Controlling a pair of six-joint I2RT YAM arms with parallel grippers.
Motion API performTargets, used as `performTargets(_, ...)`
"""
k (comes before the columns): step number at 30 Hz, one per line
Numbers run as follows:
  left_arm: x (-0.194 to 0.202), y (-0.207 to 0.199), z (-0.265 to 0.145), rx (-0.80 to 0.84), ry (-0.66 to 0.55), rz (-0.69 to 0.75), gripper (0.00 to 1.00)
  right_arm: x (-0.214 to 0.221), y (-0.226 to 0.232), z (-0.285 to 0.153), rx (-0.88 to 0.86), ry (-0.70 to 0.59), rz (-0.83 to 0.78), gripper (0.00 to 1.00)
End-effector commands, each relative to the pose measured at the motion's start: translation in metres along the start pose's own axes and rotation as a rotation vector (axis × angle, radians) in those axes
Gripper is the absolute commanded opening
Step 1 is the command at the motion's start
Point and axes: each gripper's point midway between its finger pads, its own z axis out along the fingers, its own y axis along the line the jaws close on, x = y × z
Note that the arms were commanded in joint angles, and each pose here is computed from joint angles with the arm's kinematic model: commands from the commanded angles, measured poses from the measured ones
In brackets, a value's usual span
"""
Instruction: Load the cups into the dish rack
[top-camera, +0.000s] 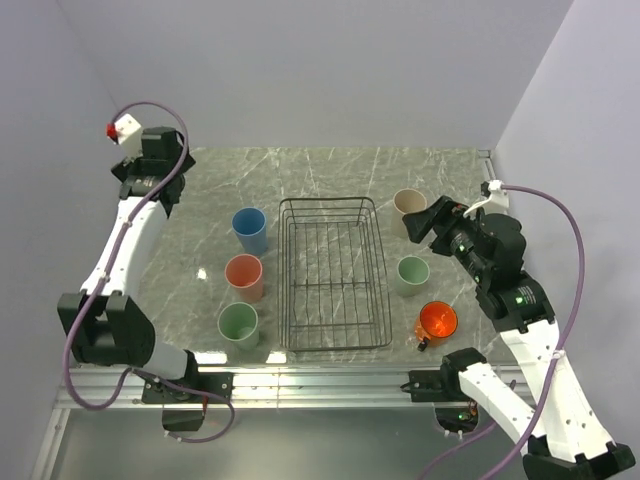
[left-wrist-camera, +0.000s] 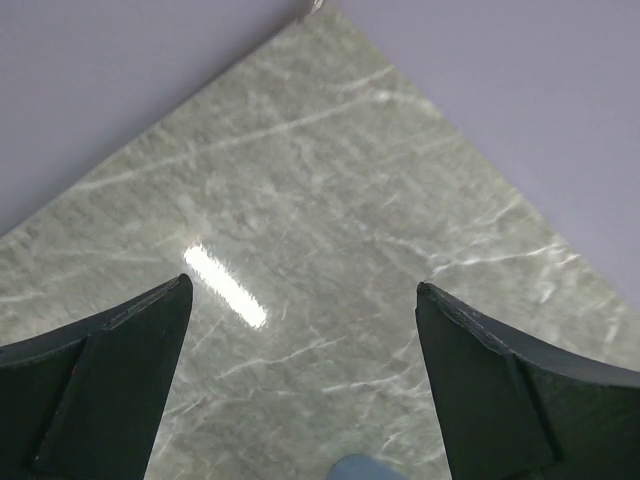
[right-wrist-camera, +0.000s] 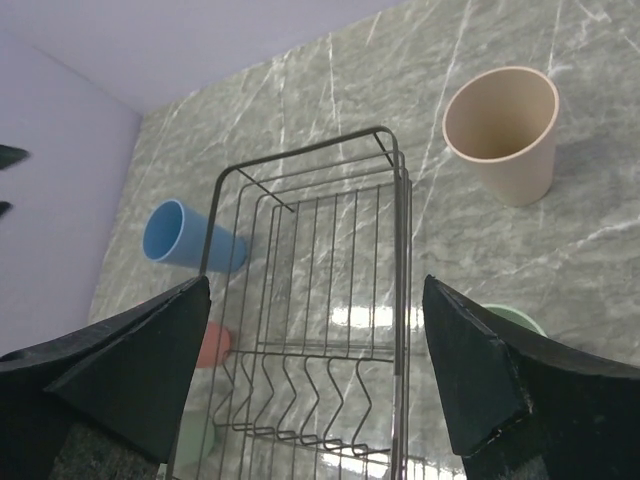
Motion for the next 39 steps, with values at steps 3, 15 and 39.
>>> performTargets(3,-0.057,-0.013,-0.039,0.081,-0.066,-0.062,0.99,0.011,0.001,0.010,0.021,0.101,-0.017,0.89)
performTargets(15,0.015,-0.046,-0.032,0.387,0.236,0.068,0.91,0.023,-0.009,-0.009,0.039,0.160,-0.099,0.89)
performTargets(39,0.179,-0.033,-0.049,0.328,0.551,0.520,0.72,0.049,-0.024,-0.014,0.074,0.235,-0.143,0.88)
